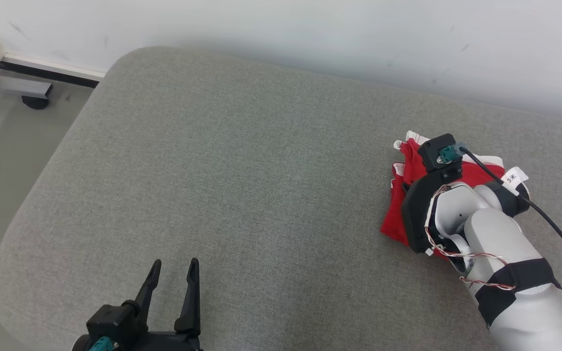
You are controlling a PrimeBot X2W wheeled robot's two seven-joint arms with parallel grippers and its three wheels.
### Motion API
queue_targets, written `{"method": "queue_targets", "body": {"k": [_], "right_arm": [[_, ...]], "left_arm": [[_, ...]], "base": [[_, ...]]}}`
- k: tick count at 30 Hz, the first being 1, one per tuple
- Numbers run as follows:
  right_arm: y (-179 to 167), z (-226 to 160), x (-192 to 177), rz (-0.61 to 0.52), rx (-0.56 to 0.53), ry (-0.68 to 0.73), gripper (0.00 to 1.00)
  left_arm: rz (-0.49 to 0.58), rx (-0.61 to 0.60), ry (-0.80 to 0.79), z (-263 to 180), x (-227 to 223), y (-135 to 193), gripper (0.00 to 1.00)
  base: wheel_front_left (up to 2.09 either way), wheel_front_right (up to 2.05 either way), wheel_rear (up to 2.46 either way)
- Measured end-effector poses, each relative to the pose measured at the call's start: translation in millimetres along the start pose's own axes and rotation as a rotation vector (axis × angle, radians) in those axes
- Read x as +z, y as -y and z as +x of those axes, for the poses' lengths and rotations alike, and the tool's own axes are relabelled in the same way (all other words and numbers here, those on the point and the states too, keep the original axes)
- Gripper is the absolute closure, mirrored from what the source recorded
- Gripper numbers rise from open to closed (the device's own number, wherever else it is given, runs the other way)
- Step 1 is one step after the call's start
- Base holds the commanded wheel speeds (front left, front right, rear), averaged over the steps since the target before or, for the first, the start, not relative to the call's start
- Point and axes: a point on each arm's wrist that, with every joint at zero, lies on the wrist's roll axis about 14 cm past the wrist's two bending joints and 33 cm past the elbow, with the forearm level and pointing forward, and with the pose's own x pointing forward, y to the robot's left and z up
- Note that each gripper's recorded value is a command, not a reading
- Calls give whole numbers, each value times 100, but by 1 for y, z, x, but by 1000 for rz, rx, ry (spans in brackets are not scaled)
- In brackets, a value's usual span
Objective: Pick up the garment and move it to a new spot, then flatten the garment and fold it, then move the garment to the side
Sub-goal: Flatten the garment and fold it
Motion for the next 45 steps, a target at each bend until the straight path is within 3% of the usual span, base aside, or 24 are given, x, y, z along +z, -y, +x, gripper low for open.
{"method": "queue_targets", "body": {"k": [2, 3, 8, 11, 16, 21, 25, 29, 37, 40, 43, 45], "right_arm": [[-1, 0, 0, -2, 5, -2, 99], [-3, -1, 1, 2, 10, 4, 0], [-19, -13, 33, 126, 87, 144, 0], [-6, -29, 46, 151, 66, 225, 0], [43, -56, 17, 113, -82, 228, 0], [40, -70, -9, 101, -110, 220, 0], [13, -70, -21, 114, -64, 230, 0], [-2, -64, -20, 122, -40, 238, 0], [0, -43, -11, 122, -65, 218, 0], [-4, -34, -10, 134, -53, 200, 15], [-10, -30, -11, 127, -40, 188, 63], [-17, -28, -11, 108, -24, 182, 84]], "left_arm": [[-2, 1, 5, -1, 1, 0, 0], [-2, 1, 6, -1, 1, 0, 0], [-12, -3, 17, -3, 5, 2, 0], [-11, -5, 26, -4, 7, 2, 0], [-16, -24, 38, -7, 11, 7, 0], [-21, -39, 42, -8, 12, 12, 0], [-25, -41, 37, -7, 11, 13, 0], [-23, -39, 27, -5, 8, 12, 0], [-19, -35, 19, -2, 6, 9, 0], [-20, -22, 14, -4, 5, 6, 0], [-22, -13, 13, -5, 4, 4, 0], [-22, -7, 13, -6, 4, 2, 0]], "base": [[0, 0, 0], [0, 0, 0], [0, 0, 0], [0, 0, 0], [0, 0, 0], [0, 0, 0], [0, 0, 0], [0, 0, 0], [0, 0, 0], [0, 0, 0], [0, 0, 0], [0, 0, 0]]}}
